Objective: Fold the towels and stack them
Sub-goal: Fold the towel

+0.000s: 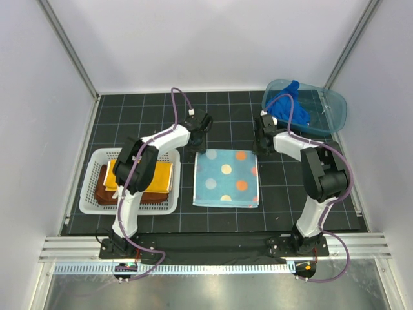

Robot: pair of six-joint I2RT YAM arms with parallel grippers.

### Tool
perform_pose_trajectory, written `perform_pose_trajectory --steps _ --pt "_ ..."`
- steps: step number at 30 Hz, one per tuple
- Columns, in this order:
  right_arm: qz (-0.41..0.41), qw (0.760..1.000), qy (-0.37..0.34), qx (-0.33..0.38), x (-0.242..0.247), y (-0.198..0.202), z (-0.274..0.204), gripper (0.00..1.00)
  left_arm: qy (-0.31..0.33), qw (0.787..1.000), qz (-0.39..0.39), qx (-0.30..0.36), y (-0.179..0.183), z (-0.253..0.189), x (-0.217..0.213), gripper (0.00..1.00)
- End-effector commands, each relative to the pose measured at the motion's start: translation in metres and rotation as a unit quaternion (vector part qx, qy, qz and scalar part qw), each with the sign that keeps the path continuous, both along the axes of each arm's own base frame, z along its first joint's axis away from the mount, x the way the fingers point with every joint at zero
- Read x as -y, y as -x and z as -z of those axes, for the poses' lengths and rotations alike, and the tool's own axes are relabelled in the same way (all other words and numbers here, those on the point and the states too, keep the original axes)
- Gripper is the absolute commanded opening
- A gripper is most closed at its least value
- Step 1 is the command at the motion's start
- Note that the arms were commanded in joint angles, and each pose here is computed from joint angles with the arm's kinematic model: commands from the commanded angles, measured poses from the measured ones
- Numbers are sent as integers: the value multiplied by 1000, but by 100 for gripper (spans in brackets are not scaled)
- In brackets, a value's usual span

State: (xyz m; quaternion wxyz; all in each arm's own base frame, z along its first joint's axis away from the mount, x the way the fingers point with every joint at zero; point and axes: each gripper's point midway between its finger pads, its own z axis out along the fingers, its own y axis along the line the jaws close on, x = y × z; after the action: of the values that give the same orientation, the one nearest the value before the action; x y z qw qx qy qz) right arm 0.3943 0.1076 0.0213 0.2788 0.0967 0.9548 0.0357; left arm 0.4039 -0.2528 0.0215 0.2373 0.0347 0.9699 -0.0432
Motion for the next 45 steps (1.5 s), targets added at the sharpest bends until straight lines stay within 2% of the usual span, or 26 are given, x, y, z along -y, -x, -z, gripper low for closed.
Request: perform_pose_trajectory --steps 1,13,29,32,35,36,39,45 --pt "17 999 36 12 17 -14 -4 1 -25 1000 -13 0 2 10 -15 38" --pt "13 999 47 17 18 -22 -8 1 -27 999 -25 21 -12 2 -21 40" --pt "6 999 45 13 16 -22 -4 1 -12 1000 -17 -3 -13 26 -16 32" --pt "3 999 43 12 15 -22 -3 1 -5 1000 -13 -8 -13 31 -13 26" --pt "0 999 37 12 13 -23 -3 1 4 1000 -7 -11 -11 33 -10 14" --pt "0 999 37 12 13 -23 -3 1 4 1000 -4 -11 -11 32 -9 7" --pt "1 999 33 20 12 -24 -7 1 6 1000 -1 1 -17 24 -7 0" --pt "6 998 30 46 12 -30 -18 1 20 999 -14 43 -31 -3 -5 0"
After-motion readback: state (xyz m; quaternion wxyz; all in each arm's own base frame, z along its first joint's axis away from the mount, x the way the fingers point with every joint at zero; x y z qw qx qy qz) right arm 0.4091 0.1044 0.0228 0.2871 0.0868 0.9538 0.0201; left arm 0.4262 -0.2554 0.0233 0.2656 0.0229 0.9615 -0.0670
